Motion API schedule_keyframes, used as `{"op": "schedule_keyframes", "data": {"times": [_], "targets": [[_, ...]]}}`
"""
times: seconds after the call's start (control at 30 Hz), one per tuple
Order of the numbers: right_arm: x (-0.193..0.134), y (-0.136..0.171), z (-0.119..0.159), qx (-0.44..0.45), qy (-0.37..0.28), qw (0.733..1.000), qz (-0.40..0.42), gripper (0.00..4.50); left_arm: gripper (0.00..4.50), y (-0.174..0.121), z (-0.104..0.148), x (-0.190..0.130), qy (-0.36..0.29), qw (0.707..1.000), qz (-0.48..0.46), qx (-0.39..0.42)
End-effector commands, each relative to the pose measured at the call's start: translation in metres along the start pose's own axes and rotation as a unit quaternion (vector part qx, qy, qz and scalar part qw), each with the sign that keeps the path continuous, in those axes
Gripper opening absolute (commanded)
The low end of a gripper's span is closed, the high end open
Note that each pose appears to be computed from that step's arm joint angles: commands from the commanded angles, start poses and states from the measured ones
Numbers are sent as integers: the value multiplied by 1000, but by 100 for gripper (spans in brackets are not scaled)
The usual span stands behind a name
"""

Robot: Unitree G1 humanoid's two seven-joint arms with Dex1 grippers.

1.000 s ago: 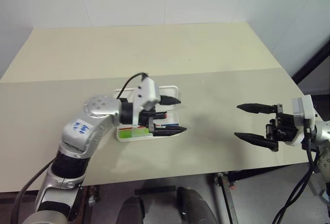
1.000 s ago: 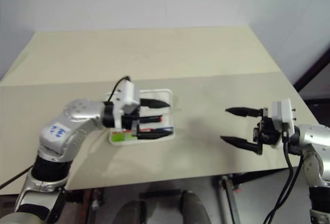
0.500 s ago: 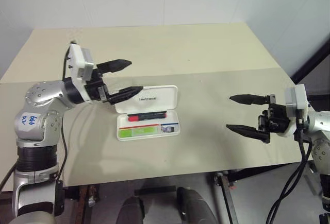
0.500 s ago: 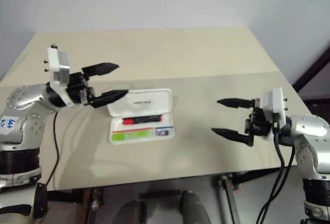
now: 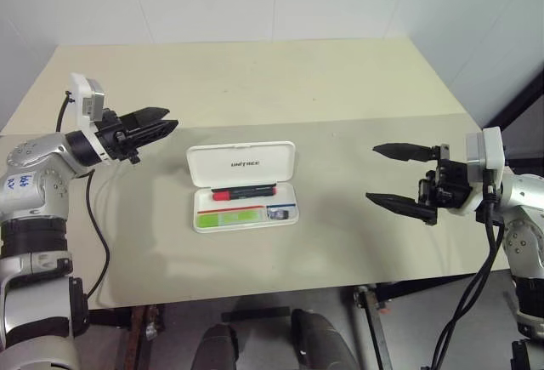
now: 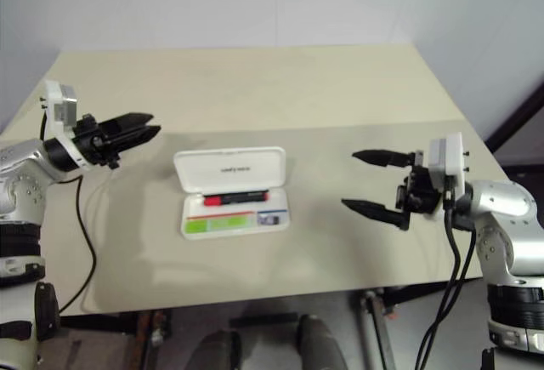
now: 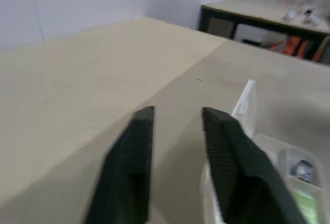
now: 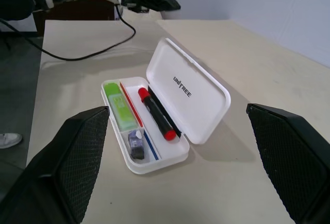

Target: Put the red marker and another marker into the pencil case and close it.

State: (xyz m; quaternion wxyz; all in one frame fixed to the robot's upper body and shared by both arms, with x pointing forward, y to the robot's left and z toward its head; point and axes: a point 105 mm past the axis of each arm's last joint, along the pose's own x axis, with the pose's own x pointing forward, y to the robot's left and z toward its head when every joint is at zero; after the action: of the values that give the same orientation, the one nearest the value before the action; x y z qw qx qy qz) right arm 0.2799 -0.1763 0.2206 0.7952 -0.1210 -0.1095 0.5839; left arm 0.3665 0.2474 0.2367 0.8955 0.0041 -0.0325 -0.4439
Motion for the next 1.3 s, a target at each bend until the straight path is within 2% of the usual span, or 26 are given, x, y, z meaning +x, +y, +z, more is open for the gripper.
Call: {"op": "schedule_keyframes", "data": {"times": [0.03,0.07,0.17,0.33,0.4,0.47,0.53,0.67,0.93,1.07,1.3], "targets": [[0,-2,10,-18,-8,1000,5,450,20,11,9,-3,-9,1000,1,1],[1,-2,10,-13,-7,1000,5,450,4,16,8,-3,-11,1000,8,-3],[2,-4,10,-13,3,1000,3,450,4,23,4,1,-19,1000,8,-18],[3,4,22,-2,-29,999,39,450,4,21,-9,13,-20,999,-11,-35],[2,6,25,4,-38,998,54,450,4,17,-10,17,-42,998,-29,-45],[-1,8,23,7,-31,997,66,450,4,15,-8,21,-68,995,-37,-60],[-4,9,19,5,-20,997,73,450,4,15,-12,25,-65,995,-34,-73],[-2,5,21,-3,-22,998,63,450,4,11,-26,30,-38,992,-45,-115],[-16,-2,18,7,-19,998,54,450,4,-1,-64,32,88,977,-64,-184],[-28,-6,19,10,-24,998,56,450,4,-5,-63,35,99,973,-82,-193],[-32,-16,19,-5,-15,999,48,450,4,-26,-55,37,121,957,-180,-191]]}}
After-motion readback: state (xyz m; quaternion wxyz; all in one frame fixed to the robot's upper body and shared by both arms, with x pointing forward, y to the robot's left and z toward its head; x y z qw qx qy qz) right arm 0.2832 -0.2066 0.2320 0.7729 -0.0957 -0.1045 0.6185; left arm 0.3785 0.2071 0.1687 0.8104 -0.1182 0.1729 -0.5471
